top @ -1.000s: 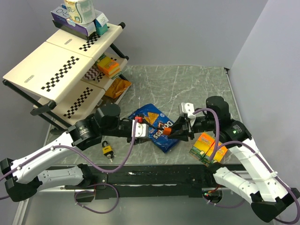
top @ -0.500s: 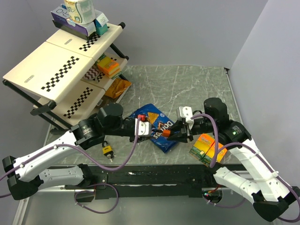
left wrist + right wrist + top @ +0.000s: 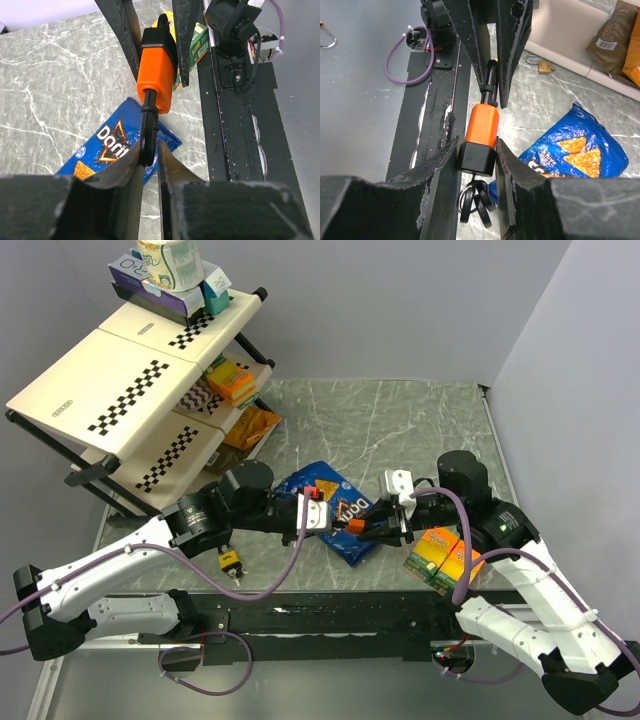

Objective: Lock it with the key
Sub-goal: Lock the lock.

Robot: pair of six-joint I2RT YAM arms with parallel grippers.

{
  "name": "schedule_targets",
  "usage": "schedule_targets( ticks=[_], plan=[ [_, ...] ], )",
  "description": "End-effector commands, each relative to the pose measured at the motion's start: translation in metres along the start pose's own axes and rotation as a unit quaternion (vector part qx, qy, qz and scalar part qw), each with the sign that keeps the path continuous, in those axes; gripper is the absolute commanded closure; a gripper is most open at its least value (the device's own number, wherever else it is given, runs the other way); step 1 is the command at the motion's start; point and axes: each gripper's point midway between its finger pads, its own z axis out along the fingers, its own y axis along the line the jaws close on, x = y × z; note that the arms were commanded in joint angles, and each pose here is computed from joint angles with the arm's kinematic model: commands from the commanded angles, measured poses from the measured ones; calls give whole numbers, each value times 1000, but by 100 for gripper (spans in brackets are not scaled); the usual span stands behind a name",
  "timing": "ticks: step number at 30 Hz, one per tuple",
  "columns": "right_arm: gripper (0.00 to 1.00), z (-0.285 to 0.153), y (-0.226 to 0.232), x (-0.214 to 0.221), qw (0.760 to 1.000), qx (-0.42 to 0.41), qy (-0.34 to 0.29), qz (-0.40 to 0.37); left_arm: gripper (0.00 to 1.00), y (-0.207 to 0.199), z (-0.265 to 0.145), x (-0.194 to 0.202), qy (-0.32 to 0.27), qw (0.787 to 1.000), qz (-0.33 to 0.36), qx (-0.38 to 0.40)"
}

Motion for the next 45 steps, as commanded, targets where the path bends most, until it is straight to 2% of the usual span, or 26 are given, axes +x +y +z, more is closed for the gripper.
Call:
schedule_targets(
  ticks=[1,4,21,27,28,31,34,35,38,41,45],
  plan=[
    [100,-4,2,-19,999,-1,-24,-42,73,2,-2,-21,-27,1000,-5,-2],
    [100,-4,2,-19,999,-1,-24,-42,61,-1,-1,-22,-26,1000,-11,5],
    [100,-2,4,-5,999,-4,-7,-41,67,6,0,-27,-30,1000,-6,-7],
    [100,-1,2,-8,999,-3,-10,-37,79,3,1,-26,-26,1000,-5,2],
    [100,-2,3,-8,999,-4,-11,-37,87,3,1,-27,-28,1000,-4,2],
    [100,-2,2,-9,999,-1,-10,-33,99,5,1,-29,-31,999,-11,-5],
    [32,-3,2,-8,1000,4,-2,0,99,3,-1,-28,-29,999,-18,-3],
    [3,-3,2,-5,1000,6,5,6,99,2,-3,-28,-28,1000,-10,0],
    [0,-8,5,5,1000,11,29,5,99,-3,-5,-20,-15,1000,-3,12],
    [0,-8,2,8,999,14,38,-12,99,-8,-5,-19,-9,1000,3,27],
    [3,0,-5,7,999,-3,37,6,99,-7,-1,-22,-10,999,-6,31]
  ],
)
